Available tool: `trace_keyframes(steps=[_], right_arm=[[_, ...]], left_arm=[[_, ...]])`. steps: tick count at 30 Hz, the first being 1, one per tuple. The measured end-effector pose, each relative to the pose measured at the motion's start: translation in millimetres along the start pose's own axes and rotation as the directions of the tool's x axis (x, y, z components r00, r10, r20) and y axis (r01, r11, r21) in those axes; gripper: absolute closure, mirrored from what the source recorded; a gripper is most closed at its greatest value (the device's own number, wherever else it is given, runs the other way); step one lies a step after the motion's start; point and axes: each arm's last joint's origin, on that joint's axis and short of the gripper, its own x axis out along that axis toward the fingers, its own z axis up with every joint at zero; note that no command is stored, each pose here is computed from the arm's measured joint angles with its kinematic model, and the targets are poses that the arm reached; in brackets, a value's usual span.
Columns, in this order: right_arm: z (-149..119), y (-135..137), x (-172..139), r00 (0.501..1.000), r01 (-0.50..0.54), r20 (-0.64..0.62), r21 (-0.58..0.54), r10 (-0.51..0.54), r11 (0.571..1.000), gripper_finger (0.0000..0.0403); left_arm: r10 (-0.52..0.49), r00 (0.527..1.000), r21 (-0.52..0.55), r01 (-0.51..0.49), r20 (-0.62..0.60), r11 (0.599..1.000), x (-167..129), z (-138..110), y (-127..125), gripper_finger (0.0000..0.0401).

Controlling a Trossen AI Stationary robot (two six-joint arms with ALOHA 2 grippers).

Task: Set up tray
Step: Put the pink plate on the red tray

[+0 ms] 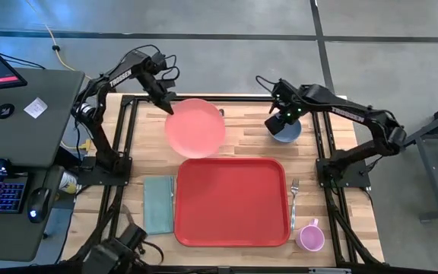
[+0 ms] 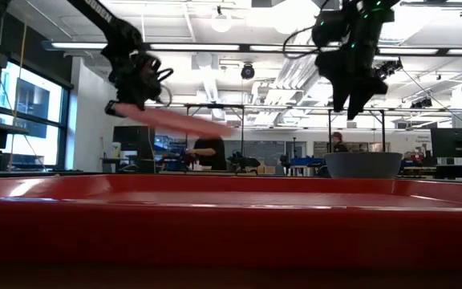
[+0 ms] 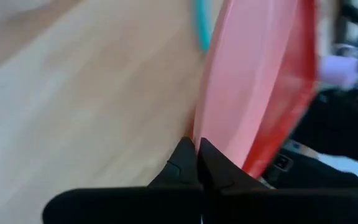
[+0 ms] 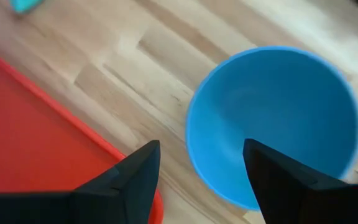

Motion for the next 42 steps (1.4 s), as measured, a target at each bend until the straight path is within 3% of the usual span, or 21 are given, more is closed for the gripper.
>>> trace_keyframes(steps=[10, 14, 20, 24, 31, 37, 42], right_arm=[[-24.8, -14.8, -45.9, 0.993, -0.006, 0.113, 0.222, -0.02, 0.975, 0.0187], [-36.8, -16.7, -61.3, 0.989, -0.05, 0.15, 0.309, 0.004, 0.95, 0.0187], [-52.6, -14.7, -76.5, 0.983, -0.137, 0.166, 0.376, 0.078, 0.917, 0.0187], [-59.1, -9.9, -81.1, 0.979, -0.167, 0.175, 0.38, 0.106, 0.91, 0.0187], [-64.1, -0.6, -80.1, 0.979, -0.159, 0.164, 0.26, 0.119, 0.952, 0.0187], [-70.8, 1.3, -67.4, 0.988, -0.127, 0.105, 0.162, 0.111, 0.979, 0.0187], [-79.1, -1.3, -46.3, 0.997, -0.071, 0.038, 0.107, 0.067, 0.992, 0.0187]], left_arm=[[-0.049, 0.994, 0.236, 0.07, -0.094, 0.969, 60.0, 6.0, -73.8, 0.0385], [-0.098, 0.99, 0.335, 0.127, -0.103, 0.934, 88.6, 5.1, -110.9, 0.0384], [-0.068, 0.993, 0.486, 0.108, -0.101, 0.867, 138.7, -4.2, -153.1, 0.0382], [-0.063, 0.99, 0.501, 0.117, -0.122, 0.857, 178.0, -6.4, -161.7, 0.0382], [-0.028, 0.976, 0.408, 0.117, -0.217, 0.906, 239.9, -8.9, -159.9, 0.0381], [0.016, 0.966, 0.345, 0.077, -0.259, 0.935, 272.1, -16.8, -159.8, 0.038], [0.073, 0.974, 0.341, 0.005, -0.214, 0.94, 283.7, -22.0, -165.3, 0.0373]])
